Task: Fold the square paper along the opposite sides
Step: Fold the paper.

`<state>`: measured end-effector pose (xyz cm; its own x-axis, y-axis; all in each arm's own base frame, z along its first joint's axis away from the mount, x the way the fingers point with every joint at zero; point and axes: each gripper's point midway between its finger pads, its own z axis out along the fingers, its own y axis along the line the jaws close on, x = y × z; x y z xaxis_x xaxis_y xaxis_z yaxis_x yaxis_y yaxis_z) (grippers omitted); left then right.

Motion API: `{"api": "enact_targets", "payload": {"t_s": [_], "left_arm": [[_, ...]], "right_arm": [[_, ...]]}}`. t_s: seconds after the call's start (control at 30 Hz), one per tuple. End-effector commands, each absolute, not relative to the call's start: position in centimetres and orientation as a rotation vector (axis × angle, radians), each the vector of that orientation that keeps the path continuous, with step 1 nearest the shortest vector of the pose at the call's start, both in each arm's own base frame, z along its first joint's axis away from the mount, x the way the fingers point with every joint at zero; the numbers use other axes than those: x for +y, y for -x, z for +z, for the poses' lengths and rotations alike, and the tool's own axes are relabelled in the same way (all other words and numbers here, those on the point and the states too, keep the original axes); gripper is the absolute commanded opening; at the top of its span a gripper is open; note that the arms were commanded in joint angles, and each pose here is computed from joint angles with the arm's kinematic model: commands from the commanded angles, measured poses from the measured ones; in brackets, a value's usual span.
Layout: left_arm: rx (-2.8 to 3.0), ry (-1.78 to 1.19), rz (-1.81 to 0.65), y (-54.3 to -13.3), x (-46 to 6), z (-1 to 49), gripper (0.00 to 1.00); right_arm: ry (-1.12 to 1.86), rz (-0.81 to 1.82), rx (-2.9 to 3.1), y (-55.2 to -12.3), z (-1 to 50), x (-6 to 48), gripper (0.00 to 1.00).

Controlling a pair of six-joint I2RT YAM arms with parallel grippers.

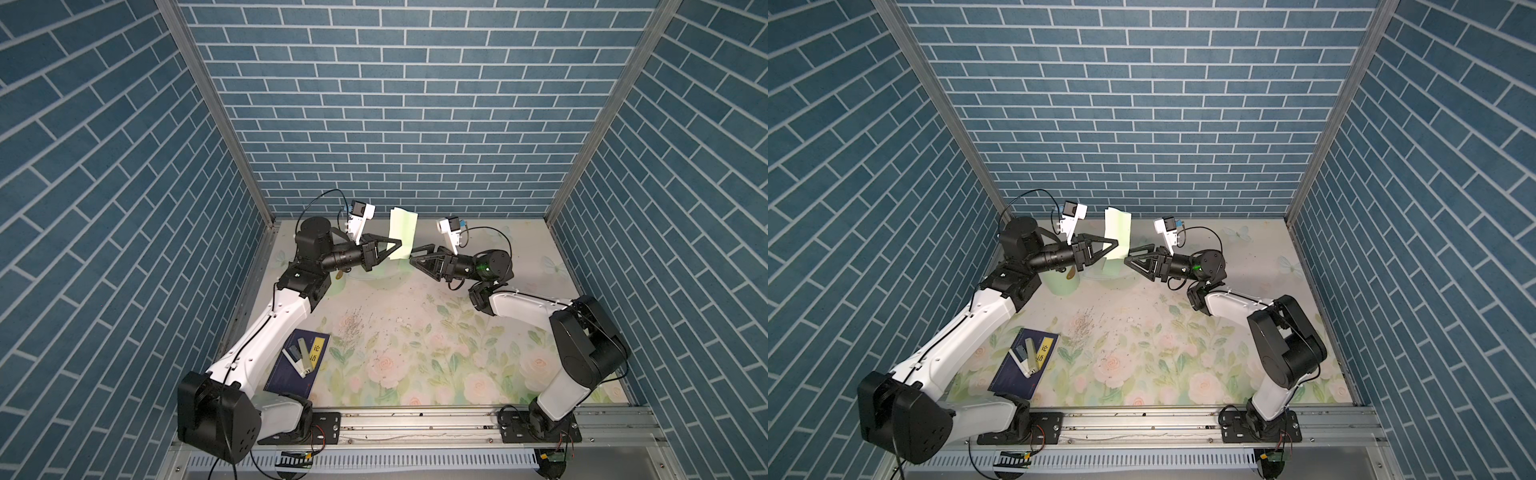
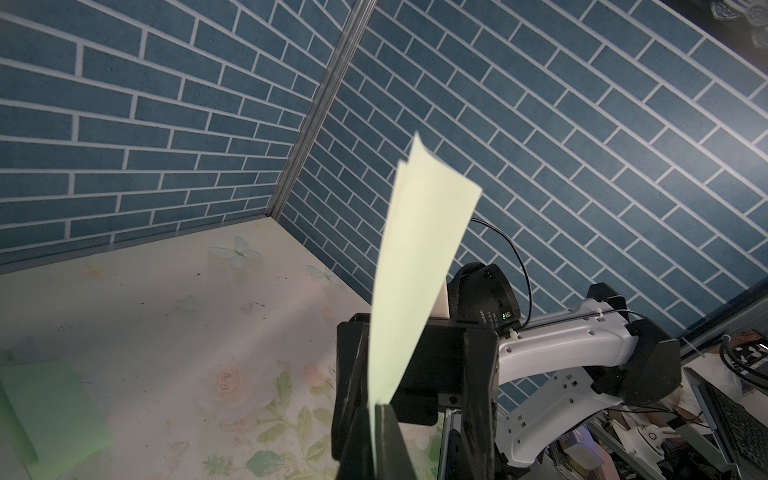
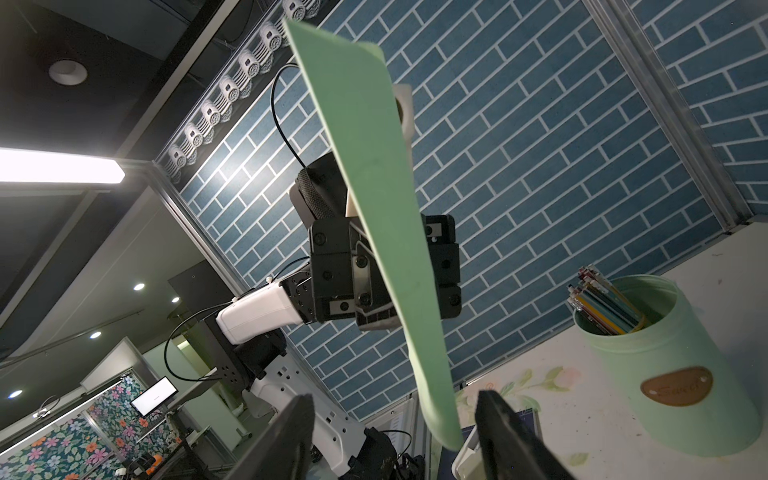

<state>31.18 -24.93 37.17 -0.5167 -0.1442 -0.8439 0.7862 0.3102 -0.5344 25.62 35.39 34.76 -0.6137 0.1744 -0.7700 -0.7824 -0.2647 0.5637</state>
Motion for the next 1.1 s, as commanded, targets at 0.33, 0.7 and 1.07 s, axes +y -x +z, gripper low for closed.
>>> {"api": "enact_targets", "payload": {"t_s": [0.33, 0.7, 1.07], "left_arm": [[1.672, -0.607, -1.343, -30.3, -24.6, 38.0, 0.00], [1.680, -0.607, -1.335, -30.5, -24.6, 37.8, 0.00], [1.688, -0.592, -1.341, -30.3, -24.6, 37.5, 0.00]], "right_arm": [[0.790, 1.908, 1.283, -26.1, 35.1, 36.1, 0.18], [0.780, 1.925, 1.282, -25.7, 34.9, 35.8, 0.06], [0.737, 1.836, 1.288, -27.2, 36.3, 35.6, 0.55]]}}
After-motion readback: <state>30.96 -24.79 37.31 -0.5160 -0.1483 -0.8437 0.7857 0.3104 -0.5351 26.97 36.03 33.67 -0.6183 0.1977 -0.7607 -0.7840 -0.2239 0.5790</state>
